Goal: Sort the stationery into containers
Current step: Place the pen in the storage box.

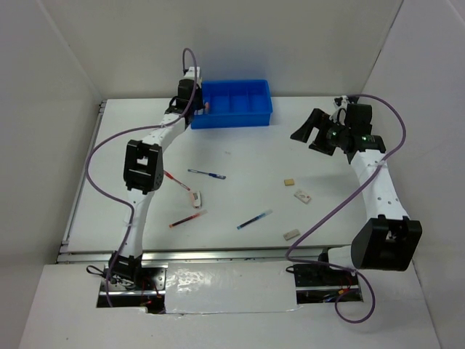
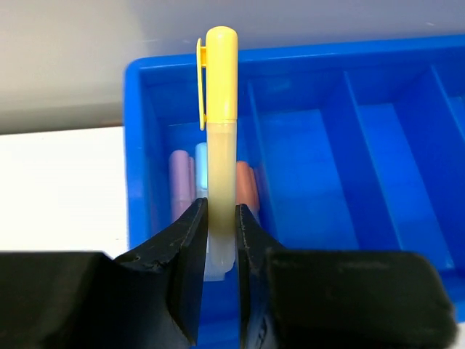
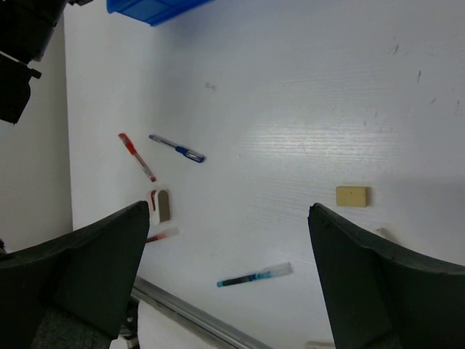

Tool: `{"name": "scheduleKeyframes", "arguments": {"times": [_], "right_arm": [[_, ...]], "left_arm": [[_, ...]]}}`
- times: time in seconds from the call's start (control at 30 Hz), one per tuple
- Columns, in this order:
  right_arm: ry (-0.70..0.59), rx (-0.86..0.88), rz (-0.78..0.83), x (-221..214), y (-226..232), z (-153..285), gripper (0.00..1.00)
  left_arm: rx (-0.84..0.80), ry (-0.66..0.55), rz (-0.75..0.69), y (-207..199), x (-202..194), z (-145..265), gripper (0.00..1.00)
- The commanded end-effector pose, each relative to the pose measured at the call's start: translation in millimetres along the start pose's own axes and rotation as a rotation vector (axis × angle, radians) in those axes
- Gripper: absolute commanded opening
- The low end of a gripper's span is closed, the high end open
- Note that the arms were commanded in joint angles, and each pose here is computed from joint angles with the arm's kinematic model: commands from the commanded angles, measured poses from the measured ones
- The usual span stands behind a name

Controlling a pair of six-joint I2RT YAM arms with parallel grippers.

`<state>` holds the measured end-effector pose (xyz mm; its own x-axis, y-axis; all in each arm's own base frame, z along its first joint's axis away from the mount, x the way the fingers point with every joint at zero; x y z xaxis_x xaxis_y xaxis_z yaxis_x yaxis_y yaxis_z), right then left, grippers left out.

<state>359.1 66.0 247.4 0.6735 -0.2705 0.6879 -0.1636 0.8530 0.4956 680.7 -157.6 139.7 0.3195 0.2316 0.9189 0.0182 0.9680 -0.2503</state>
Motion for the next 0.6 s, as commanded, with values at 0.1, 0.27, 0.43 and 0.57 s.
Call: {"name": "scheduleKeyframes", "arguments": {"times": [0.1,0.27,0.43,0.57], "right_arm": [[-0.011,0.013,0.083,10,16,-1,0.95],[-0.008,0.014,0.122,8,25,-3,0.94],[-0.034,-0.003,0.168,14,28,7,0.94],[-0.037,0.024,0.266,7,33,21,0.93]], "left_arm": [[0.010,-0.040,0.022,7,14,-1,0.48],[-0.060,-0.062,0.031,-4,41,10,0.63],[-0.126,-0.145,0.066,-12,125,53,0.63],[-0.372,-0.056,-0.001,13,153,121,0.57]]}}
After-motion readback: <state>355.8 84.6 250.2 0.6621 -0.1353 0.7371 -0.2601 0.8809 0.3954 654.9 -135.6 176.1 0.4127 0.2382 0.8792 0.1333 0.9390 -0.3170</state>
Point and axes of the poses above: each gripper's point midway between its finger pads, its own z axis back along the fingers, its own y axis along the line the jaws close on, x = y × z, the point moved 1 cm from there along z, back along the fingers, and after that the axes turned 10 degrees about z, right-handed, at the moved point
